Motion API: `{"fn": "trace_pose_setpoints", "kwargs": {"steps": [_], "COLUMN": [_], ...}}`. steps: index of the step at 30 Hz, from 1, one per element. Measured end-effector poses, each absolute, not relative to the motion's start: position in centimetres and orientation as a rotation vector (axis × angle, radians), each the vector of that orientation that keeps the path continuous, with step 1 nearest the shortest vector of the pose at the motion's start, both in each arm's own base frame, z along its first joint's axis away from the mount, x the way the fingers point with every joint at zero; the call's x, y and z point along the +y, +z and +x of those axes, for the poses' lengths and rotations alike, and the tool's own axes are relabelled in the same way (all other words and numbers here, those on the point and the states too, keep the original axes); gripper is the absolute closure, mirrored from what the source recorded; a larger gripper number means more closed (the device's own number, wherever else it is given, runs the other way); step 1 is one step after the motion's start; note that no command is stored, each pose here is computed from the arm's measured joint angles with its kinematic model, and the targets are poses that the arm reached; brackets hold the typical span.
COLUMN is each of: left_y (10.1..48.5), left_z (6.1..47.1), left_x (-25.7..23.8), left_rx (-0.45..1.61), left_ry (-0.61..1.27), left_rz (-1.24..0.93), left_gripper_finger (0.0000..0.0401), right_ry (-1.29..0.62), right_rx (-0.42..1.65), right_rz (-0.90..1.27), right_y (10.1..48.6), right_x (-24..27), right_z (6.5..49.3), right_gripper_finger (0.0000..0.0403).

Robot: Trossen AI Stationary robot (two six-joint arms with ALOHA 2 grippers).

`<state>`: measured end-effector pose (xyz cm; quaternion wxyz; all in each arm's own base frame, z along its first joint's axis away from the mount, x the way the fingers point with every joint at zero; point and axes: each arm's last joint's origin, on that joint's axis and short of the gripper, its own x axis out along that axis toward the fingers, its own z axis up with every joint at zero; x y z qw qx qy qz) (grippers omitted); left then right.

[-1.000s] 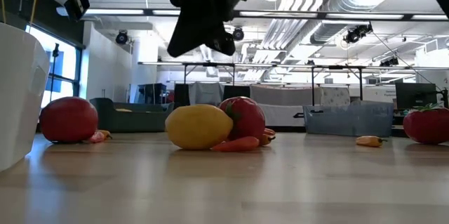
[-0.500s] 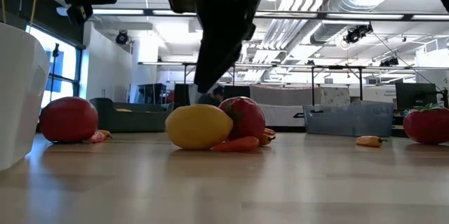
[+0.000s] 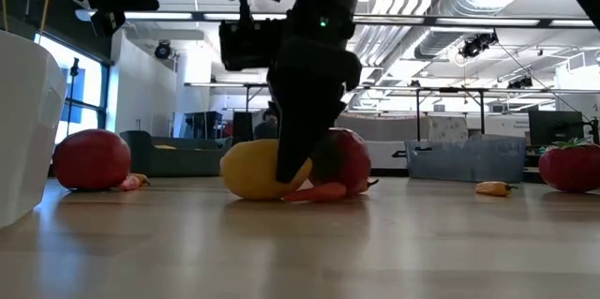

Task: Sort produce into baskets
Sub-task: Put the yellow lemon into the blue bin

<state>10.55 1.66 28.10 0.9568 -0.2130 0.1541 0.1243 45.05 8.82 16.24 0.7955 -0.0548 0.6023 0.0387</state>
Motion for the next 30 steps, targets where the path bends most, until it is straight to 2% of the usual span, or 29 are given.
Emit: {"fn": "trace_pose_setpoints", "kwargs": {"steps": [4,9,17,24,30], "left_y": [28.2,28.7,29.8,31.5,32.6], "left_z": [10.4,10.1,9.8,9.7,9.0], "left_x": [1.7,1.8,2.2,2.6,3.0], "left_rx": [0.305,0.242,0.122,-0.05,-0.115], "left_ry": [0.257,0.253,0.207,0.16,0.255], "left_rz": [-0.43,-0.413,-0.494,-0.466,-0.422], "left_gripper_finger": [0.0401,0.0401,0.0401,0.0401,0.0392], "right_ry": [0.068,0.041,-0.015,-0.043,-0.012], "right_rx": [1.298,1.292,1.071,0.75,0.535], "right_rz": [-0.091,0.023,0.196,0.306,0.354], "right_y": [16.1,16.6,21.8,26.7,29.0], "right_x": [8.8,8.2,4.8,-0.7,-3.8], "right_z": [45.1,45.3,47.6,49.4,50.5], "right_gripper_finger": [0.0162,0.0251,0.0253,0.0253,0.0253]}}
